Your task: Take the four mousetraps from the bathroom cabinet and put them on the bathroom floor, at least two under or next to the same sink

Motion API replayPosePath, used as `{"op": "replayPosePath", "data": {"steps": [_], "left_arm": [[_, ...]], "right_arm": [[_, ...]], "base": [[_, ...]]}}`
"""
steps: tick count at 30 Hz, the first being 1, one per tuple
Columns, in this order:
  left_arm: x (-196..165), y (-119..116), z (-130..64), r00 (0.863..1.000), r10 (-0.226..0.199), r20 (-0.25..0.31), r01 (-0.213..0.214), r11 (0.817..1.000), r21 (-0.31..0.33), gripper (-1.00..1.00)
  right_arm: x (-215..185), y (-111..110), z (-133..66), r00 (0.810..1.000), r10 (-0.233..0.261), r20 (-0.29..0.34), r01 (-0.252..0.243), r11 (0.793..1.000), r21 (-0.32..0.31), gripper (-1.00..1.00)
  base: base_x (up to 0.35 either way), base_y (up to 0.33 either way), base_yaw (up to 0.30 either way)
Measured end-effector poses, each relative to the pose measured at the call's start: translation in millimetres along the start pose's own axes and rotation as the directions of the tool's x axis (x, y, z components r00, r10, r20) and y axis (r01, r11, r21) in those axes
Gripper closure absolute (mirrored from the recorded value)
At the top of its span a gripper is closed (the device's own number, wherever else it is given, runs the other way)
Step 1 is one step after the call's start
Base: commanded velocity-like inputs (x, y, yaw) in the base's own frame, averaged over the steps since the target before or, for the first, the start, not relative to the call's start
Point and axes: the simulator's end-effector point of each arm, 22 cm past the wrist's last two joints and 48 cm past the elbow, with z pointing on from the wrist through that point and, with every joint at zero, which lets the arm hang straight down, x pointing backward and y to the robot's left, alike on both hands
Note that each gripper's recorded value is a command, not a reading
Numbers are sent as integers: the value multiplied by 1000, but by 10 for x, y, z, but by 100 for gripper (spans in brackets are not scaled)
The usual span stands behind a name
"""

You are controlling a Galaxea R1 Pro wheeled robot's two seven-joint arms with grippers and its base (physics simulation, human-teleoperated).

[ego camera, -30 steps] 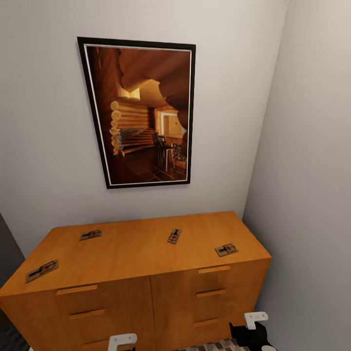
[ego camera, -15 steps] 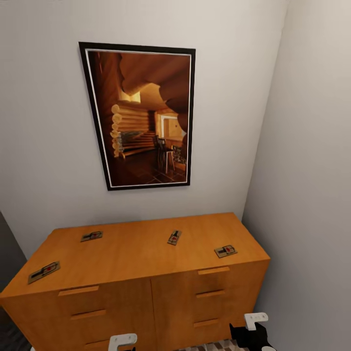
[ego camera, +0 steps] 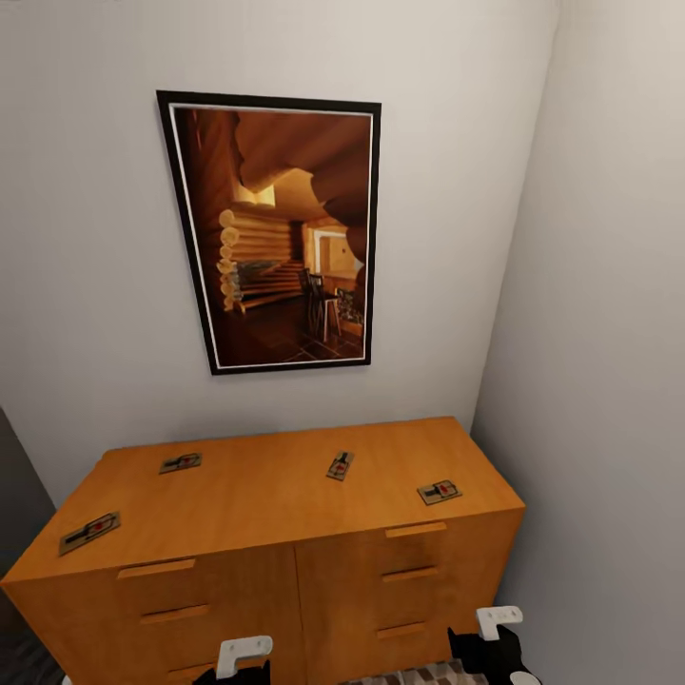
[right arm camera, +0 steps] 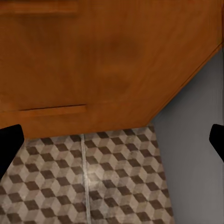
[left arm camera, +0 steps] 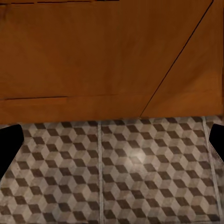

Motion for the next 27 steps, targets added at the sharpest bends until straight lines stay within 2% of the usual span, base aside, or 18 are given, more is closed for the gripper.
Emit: {"op": "replayPosePath", "data": {"steps": [3,8,17,27], "left_arm": [[-153,-35,-56,1000,-8,21,8,1000,3,-100],[-321,-107,-161,1000,0,14,0,1000,10,-100],[-645,-253,-354,998,28,47,-30,999,31,-100],[-711,-317,-466,998,52,31,-53,998,42,-100]], "right_arm": [[-144,-6,-19,1000,0,27,0,1000,2,-100],[-350,-16,-57,998,0,62,0,1000,4,-100],[-592,-30,-131,998,0,70,-1,1000,6,-100],[-713,-27,-190,996,1,84,-1,1000,5,-100]], "base": [[0,0,0],[0,0,0],[0,0,0],[0,0,0]]}}
